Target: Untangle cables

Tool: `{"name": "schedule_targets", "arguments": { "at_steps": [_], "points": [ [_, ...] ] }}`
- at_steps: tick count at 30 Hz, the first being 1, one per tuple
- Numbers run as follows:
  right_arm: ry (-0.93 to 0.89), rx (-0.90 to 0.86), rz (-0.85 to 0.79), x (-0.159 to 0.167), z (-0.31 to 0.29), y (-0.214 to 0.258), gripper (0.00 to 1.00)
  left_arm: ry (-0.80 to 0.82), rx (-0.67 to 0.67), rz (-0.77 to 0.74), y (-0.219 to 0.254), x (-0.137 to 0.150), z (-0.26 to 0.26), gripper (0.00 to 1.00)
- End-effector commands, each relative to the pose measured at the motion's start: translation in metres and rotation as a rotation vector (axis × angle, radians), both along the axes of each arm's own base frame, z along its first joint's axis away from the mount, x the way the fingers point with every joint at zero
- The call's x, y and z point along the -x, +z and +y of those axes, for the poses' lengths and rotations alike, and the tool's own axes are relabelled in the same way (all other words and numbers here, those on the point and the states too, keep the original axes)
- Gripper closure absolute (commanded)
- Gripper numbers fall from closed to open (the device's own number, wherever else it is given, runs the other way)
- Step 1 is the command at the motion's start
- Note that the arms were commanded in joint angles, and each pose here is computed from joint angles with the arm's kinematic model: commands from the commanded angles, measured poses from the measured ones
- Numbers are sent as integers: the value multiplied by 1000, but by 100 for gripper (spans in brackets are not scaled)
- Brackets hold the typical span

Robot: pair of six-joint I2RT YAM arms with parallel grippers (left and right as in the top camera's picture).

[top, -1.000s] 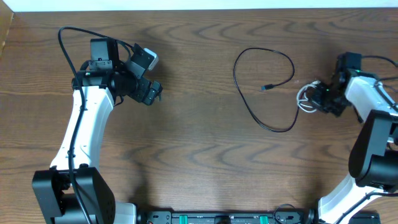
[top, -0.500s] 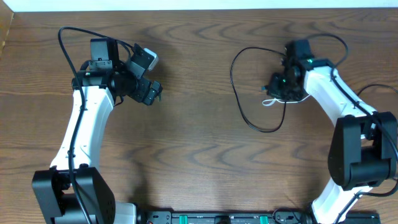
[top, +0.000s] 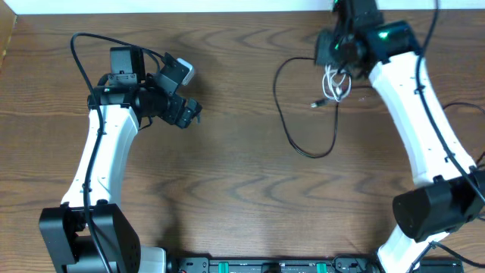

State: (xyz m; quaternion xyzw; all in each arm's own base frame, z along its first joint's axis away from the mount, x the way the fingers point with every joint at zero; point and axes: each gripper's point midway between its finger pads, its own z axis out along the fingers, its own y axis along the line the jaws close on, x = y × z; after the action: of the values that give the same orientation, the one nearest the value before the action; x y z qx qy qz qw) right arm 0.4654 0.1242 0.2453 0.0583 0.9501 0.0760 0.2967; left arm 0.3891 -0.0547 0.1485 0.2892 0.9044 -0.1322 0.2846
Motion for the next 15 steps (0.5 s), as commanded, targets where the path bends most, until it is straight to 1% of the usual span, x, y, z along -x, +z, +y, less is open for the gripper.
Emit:
{"name": "schedule_targets", "arguments": {
  "at_steps": [1, 5, 10, 15],
  "points": [
    [-92, 90, -175, -10, -36, 67, 99, -7, 50, 19, -2, 2, -7, 8],
    [-150, 100, -293, -13, -59, 120, 99, -11, 53, 19, -2, 2, -8, 7],
    [-185, 73, -400, -6, -75, 171, 99, -38, 52, 9, 0, 2, -18, 8],
    [-175, 74, -456, -2, -75, 193, 99, -85, 51, -10, 2, 2, -36, 8]
  ]
}}
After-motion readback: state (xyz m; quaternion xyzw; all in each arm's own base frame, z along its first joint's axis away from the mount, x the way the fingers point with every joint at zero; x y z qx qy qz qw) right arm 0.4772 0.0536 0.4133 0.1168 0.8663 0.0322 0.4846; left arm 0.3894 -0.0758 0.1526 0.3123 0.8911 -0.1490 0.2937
